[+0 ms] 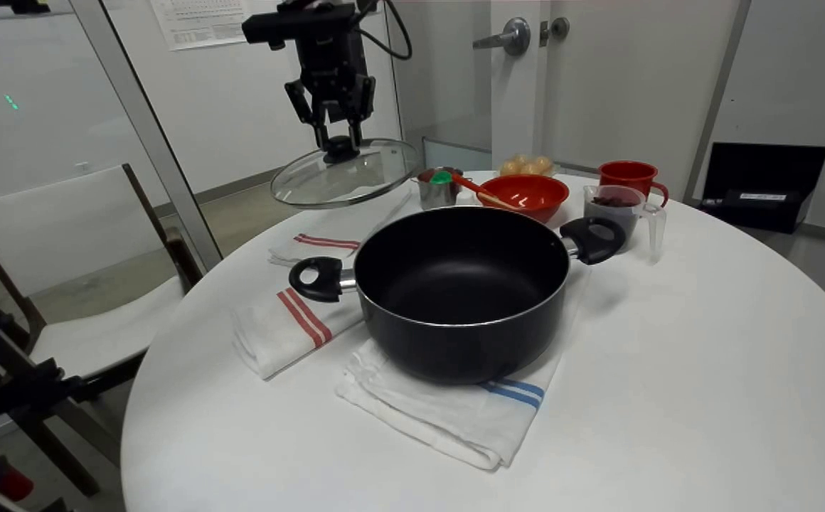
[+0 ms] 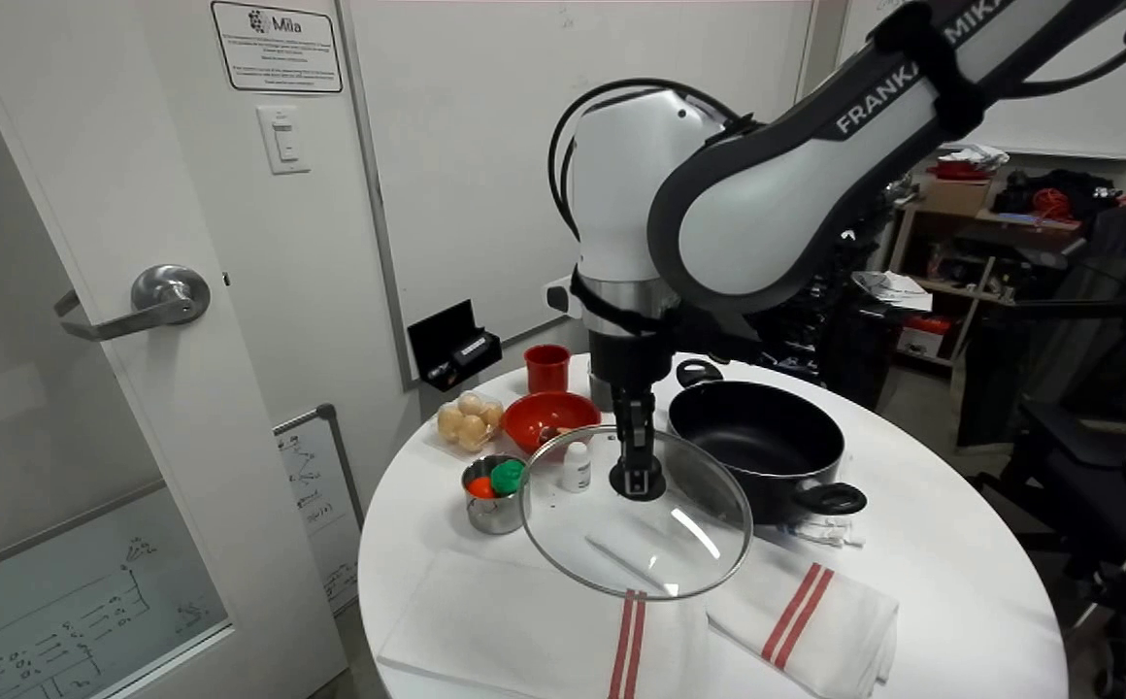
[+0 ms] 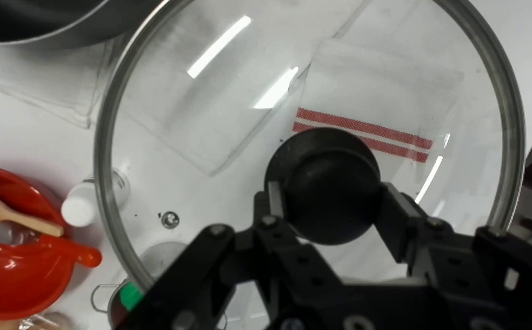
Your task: Place the lid on the pot
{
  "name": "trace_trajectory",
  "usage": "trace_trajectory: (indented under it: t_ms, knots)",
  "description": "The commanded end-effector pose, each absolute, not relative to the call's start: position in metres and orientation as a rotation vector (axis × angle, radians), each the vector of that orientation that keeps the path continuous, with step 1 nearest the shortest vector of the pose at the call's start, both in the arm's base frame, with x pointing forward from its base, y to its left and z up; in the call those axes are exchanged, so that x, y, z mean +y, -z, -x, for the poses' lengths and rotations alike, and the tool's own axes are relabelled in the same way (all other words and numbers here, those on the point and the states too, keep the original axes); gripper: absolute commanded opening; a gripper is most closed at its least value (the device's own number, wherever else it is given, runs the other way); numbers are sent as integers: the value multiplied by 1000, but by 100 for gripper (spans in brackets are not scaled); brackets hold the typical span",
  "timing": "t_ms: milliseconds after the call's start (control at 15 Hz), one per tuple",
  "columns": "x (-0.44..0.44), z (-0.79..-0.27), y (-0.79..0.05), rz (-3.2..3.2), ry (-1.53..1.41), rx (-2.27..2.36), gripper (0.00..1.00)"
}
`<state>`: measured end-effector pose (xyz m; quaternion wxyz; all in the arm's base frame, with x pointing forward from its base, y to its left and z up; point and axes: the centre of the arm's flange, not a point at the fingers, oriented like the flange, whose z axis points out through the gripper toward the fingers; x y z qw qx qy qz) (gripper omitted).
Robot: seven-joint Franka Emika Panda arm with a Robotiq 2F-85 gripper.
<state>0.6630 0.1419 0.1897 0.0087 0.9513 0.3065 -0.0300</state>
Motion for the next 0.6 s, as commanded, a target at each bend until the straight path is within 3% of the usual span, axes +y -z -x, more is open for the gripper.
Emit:
trace_trajectory:
  t_ms: [0,533]
  knots:
    - [126,-654,-236,-2973,61,865,25]
    - [51,-661,-259,-3042,57,500,25]
